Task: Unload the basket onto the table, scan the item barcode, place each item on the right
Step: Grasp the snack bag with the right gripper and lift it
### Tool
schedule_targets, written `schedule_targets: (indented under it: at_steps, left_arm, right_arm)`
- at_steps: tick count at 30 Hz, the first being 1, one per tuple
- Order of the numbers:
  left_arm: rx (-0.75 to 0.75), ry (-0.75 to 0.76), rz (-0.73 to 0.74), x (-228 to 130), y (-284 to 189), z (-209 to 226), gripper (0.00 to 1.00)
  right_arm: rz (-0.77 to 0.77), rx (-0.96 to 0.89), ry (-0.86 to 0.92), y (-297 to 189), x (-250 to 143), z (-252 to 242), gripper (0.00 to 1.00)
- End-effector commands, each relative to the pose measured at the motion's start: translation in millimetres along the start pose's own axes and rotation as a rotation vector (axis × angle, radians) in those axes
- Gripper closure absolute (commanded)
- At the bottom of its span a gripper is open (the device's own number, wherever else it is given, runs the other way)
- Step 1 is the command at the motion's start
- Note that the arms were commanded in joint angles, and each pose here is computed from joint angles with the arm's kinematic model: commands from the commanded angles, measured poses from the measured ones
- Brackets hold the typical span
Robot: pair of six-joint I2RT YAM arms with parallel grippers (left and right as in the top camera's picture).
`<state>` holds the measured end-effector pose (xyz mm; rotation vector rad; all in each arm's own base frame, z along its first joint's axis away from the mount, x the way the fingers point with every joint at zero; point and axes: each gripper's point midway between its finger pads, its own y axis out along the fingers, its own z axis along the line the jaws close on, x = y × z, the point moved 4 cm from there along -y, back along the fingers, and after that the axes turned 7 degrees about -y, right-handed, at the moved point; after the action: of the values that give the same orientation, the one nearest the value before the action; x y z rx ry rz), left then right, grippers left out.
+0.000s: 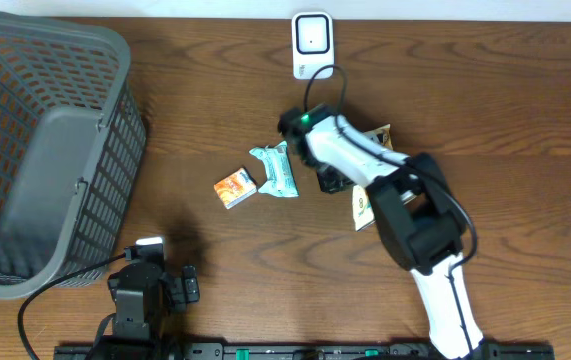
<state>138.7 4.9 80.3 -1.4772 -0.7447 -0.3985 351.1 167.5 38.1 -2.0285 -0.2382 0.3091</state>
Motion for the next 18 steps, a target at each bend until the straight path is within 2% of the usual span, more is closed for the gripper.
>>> schedule_targets:
  at_steps: [1,3,5,11,14,18]
  left_arm:
    - [0.009,-0.003,0.020,-5,1,2,0.02]
    - [0.009,-0.003,0.020,-5,1,2,0.02]
    - [0.009,-0.003,0.020,-5,1,2,0.02]
    - [0.009,-0.003,0.020,-5,1,2,0.02]
    - [0.009,-0.002,0.020,-5,1,2,0.02]
    - [0.009,-0.003,0.020,-5,1,2,0.02]
  right_arm:
    - [0.018,0.752,-0.206,-61,-14,69,0.99]
    - [-0.119,0.955,-0.266,-111,-14,58,0.99]
    - [-0.206,1.055,-0.260,-146,-20,37,0.99]
    - [-0.317,1.227,-0.227,-208,-50,-7,0.99]
    - [-0.407,1.409,-0.299,-245,-66,-14,0.99]
    - [-0.410,1.631,-0.326,-278,-84,-22,0.99]
